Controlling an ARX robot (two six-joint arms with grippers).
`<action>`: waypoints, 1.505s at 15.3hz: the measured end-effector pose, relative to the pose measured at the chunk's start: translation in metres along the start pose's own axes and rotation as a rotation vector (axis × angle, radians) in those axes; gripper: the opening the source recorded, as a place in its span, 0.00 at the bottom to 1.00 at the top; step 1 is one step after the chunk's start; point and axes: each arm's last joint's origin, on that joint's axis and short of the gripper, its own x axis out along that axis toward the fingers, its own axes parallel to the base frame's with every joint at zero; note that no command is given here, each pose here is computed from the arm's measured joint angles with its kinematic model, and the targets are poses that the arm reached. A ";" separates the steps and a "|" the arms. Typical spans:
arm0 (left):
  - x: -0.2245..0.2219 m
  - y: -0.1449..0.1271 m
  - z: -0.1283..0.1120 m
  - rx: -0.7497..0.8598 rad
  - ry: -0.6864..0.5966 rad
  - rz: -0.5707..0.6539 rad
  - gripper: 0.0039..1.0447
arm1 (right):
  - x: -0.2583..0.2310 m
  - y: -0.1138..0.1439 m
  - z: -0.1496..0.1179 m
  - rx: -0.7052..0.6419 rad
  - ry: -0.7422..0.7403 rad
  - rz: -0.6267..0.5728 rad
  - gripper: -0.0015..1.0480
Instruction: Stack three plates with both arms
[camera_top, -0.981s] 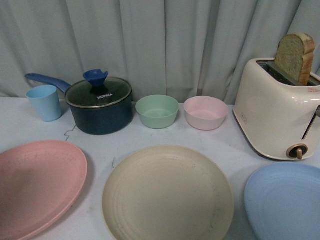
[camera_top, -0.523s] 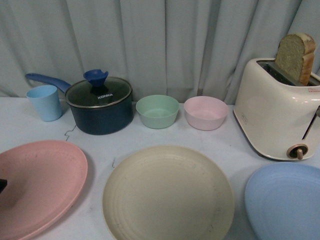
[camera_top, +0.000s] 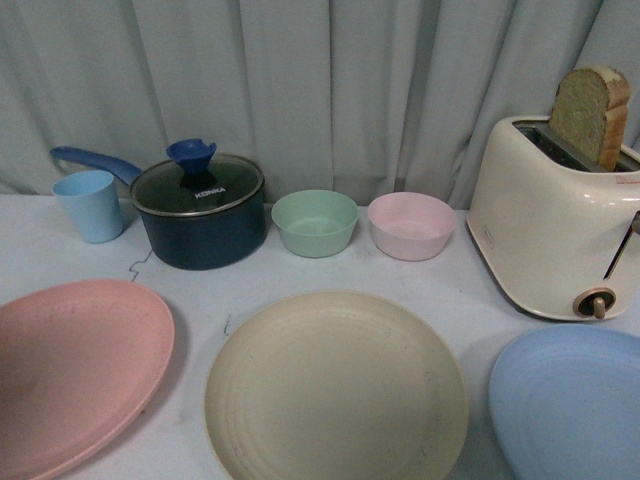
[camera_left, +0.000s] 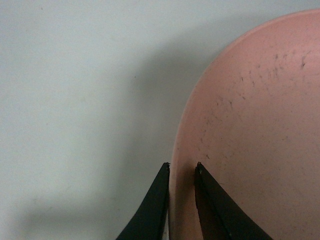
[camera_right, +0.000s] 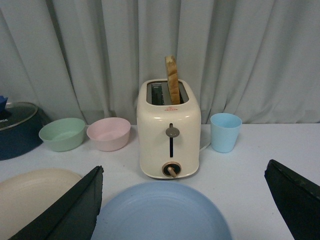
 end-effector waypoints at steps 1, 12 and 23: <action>-0.004 0.003 0.006 -0.006 -0.012 -0.006 0.04 | 0.000 0.000 0.000 0.000 0.000 0.000 0.94; -0.127 -0.079 0.081 0.105 -0.210 -0.228 0.02 | 0.000 0.000 0.000 0.000 0.000 0.000 0.94; -0.074 -0.209 0.042 0.028 -0.045 -0.451 0.02 | 0.000 0.000 0.000 0.000 0.000 0.000 0.94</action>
